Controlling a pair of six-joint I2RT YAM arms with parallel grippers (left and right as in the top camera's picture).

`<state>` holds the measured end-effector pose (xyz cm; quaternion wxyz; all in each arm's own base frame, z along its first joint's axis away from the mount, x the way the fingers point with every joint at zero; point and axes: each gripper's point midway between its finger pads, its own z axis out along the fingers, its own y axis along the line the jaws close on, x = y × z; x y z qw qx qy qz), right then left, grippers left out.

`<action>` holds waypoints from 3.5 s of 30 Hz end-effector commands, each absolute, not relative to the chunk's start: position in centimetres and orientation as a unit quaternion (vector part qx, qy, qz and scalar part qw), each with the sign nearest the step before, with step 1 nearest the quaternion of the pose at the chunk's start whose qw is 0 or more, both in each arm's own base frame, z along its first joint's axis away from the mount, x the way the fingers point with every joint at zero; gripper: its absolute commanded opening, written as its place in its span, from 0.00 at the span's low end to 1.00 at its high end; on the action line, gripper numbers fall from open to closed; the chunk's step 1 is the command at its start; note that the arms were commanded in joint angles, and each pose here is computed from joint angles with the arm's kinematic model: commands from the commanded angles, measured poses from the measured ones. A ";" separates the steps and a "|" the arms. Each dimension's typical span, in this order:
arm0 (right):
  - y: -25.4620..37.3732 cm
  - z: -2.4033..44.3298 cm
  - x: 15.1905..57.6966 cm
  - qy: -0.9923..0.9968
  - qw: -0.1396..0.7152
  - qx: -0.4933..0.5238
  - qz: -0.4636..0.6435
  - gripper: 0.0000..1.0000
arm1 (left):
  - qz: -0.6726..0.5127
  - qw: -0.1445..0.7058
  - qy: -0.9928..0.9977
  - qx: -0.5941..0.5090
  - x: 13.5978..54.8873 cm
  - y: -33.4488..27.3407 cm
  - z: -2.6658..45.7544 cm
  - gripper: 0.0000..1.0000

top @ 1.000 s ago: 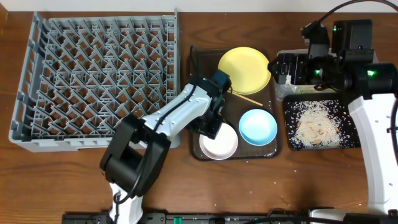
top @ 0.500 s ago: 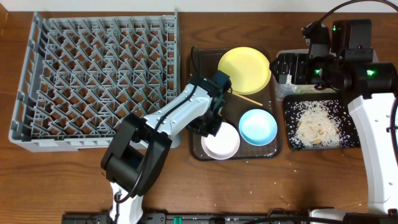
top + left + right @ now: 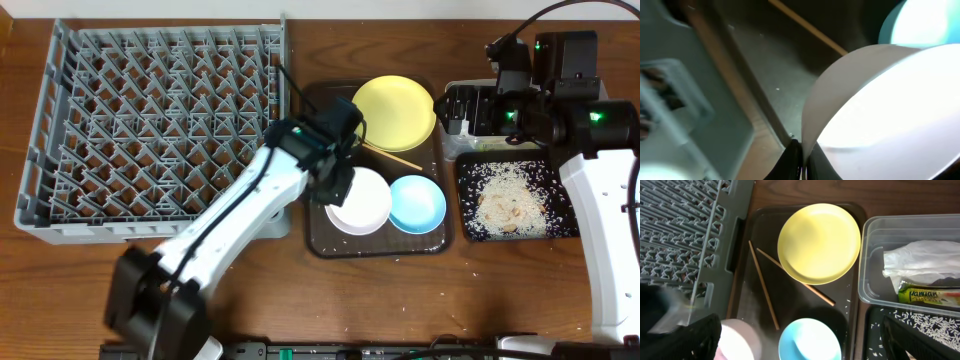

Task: Sort waste into correct bins and load items into the dishwasher
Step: 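Lift the pink bowl and carry it into the dish rack, then set the pink bowl upright in the rack's back row and release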

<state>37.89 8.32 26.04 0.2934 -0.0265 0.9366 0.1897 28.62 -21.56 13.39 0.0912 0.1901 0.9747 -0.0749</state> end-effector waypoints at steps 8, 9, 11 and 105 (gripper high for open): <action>8.3 25.7 37.9 0.938 0.289 -0.025 0.188 0.99 | 0.139 0.283 0.947 0.068 35.1 -14.0 18.9 0.08; 8.3 25.7 37.9 0.938 0.289 -0.025 0.188 0.99 | 0.166 0.308 0.936 0.051 36.0 -13.1 19.8 0.07; 8.3 25.7 37.9 0.938 0.289 -0.025 0.188 0.99 | 0.209 0.356 0.911 0.021 37.6 -11.7 21.6 0.07; 8.3 25.7 37.9 0.938 0.289 -0.025 0.188 0.99 | 0.578 0.364 0.730 -0.037 47.8 -3.1 18.2 0.07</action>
